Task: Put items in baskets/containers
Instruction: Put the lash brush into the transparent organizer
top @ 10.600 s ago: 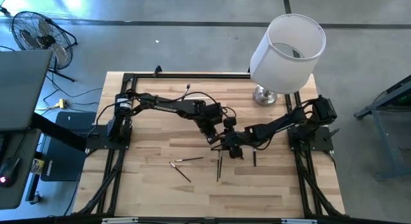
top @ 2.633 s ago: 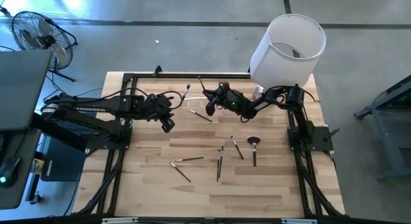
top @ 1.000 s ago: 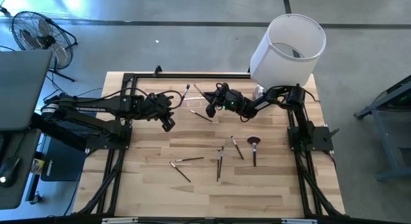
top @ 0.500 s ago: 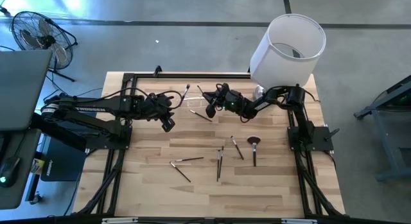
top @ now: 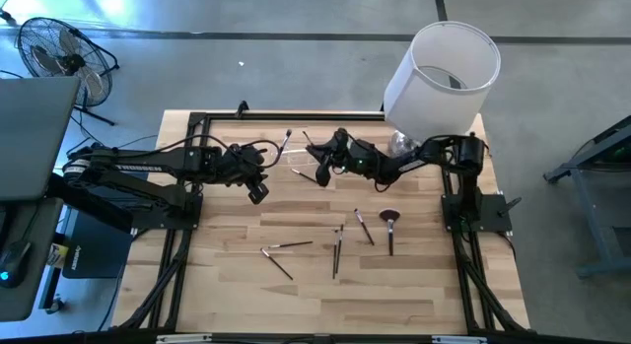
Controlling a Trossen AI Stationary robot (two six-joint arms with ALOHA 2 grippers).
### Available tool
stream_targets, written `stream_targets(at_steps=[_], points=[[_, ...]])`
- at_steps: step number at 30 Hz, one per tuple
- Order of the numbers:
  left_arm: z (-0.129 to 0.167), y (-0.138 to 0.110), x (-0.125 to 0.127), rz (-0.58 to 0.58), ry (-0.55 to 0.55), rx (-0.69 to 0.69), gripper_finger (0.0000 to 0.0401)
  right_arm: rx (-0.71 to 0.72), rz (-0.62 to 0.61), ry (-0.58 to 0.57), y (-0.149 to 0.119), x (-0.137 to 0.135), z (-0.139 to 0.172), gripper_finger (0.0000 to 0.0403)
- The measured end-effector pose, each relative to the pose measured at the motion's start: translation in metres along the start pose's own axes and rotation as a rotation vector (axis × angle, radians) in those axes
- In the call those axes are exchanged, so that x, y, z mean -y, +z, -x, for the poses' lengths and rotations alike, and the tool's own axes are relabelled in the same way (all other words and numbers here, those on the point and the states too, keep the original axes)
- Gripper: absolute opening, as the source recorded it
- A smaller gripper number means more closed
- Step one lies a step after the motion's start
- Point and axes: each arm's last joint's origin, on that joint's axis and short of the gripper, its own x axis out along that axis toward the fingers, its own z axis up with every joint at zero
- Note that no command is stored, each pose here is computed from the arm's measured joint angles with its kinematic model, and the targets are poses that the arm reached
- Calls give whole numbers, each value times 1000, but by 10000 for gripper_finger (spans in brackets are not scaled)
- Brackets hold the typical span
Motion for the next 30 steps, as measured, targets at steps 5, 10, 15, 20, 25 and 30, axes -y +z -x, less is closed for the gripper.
stream_targets(at_steps=[5, 10, 15, 20, 25, 30], points=[[-1, 0, 0, 0, 1, -2, 99, -93, 18, 68, -1, -29, 8, 4], [-6, -1, 4, -6, -50, -47, 99, -193, 44, 155, -14, -65, 18, 4], [-17, -3, 9, 1, -98, -116, 99, -271, 80, 237, -26, -101, 33, 4], [-27, -4, 17, 53, -141, -162, 99, -340, 81, 222, -28, -124, 50, 2], [-32, -9, 38, 65, -197, -165, 99, -476, 58, 136, -21, -130, 70, 1], [-39, -17, 60, 105, -190, -145, 99, -670, 29, 68, -8, -127, 98, 1]])
